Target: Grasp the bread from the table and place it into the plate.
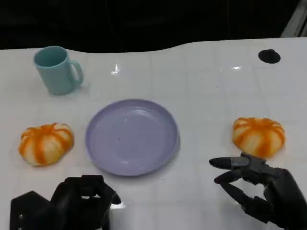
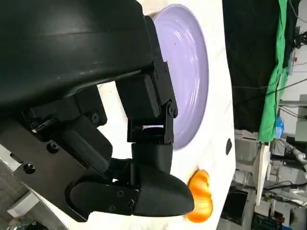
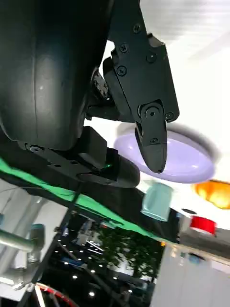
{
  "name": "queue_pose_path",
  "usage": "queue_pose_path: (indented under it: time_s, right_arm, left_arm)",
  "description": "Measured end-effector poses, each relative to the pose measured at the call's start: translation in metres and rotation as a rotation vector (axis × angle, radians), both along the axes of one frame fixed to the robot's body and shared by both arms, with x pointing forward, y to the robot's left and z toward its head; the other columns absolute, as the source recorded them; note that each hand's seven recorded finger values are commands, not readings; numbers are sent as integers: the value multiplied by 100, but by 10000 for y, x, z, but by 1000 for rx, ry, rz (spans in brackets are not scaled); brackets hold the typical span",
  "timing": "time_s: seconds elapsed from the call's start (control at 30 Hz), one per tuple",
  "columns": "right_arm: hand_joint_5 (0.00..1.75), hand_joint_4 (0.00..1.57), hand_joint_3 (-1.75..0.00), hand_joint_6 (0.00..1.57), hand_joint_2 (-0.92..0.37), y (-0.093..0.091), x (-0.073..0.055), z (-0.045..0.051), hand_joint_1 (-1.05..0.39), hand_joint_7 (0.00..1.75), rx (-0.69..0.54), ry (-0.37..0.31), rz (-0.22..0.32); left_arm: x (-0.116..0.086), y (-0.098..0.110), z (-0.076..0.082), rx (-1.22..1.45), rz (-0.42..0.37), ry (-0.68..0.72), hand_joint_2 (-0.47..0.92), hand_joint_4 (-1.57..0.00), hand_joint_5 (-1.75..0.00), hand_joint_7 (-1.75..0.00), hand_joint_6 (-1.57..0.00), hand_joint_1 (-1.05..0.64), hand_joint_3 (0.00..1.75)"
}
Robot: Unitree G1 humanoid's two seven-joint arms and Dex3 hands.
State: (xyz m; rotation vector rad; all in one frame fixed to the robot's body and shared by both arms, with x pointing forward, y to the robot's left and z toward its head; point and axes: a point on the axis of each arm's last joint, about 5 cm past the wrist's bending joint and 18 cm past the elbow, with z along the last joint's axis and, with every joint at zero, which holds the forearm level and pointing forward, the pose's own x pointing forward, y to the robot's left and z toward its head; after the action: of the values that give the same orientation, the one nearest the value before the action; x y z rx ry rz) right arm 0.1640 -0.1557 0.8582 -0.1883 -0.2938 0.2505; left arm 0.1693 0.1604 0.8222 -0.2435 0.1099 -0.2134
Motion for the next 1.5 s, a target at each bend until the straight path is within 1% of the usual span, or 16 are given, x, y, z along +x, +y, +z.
queue_pose_path:
  time_s: [0.13, 0.3, 0.4, 0.5, 0.63, 0.8, 0.93, 1.13, 1.27, 1.33, 1.5]
  right_arm:
    - [50, 42, -18, 57, -92, -42, 21, 21, -55, 16, -64, -19, 0]
    - [43, 32, -16, 47, -92, -125, 85, 97, -58, 8, -194, -104, 5]
    - [40, 26, -16, 42, -92, -180, 119, 133, -60, 5, -336, -165, -2]
    - [37, 22, -15, 40, -92, -238, 143, 159, -60, 3, -450, -212, -27]
    - [34, 17, -13, 37, -92, -286, 168, 193, -61, 1, -586, -288, -78]
    - [32, 12, -13, 33, -92, -314, 224, 208, -61, 0, -703, -334, -125]
    - [31, 7, -13, 27, -92, -337, 261, 220, -63, 0, -766, -340, -155]
    - [31, 1, -14, 22, -92, -375, 349, 256, -67, 0, -892, -320, -195]
    - [31, 0, -13, 22, -92, -373, 405, 269, -68, 1, -978, -290, -227]
    - [34, 0, -8, 24, -92, -354, 429, 270, -66, 1, -1015, -274, -234]
    - [38, 0, -3, 26, -90, -288, 506, 288, -62, 1, -1081, -269, -255]
  left_arm:
    - [0, -1, 0, 1, 0, 0, 53, -157, -123, -78, -141, -105, 71]
    - [0, -3, 0, 0, -1, 0, 52, -157, -123, -78, -142, -105, 71]
    - [1, -5, 0, 2, -2, 0, 52, -157, -123, -78, -142, -105, 72]
    - [-1, -6, -4, 1, -2, 3, 52, -157, -123, -78, -142, -105, 71]
    - [4, -9, -13, -1, -2, 6, 52, -157, -123, -77, -142, -105, 71]
    - [-2, -9, -30, 0, 0, 6, 52, -157, -123, -76, -142, -105, 70]
    - [-3, -10, -32, 1, 0, 7, 53, -157, -123, -76, -143, -105, 70]
    - [-4, -11, -34, 1, 0, 7, 55, -157, -122, -74, -144, -105, 65]
    - [-4, -11, -35, 1, 0, 8, 56, -157, -123, -74, -144, -105, 65]
    - [-4, -12, -34, 1, 0, 8, 55, -157, -123, -74, -144, -105, 65]
    - [-5, -17, -35, -2, 0, 8, 55, -157, -123, -73, -144, -105, 65]
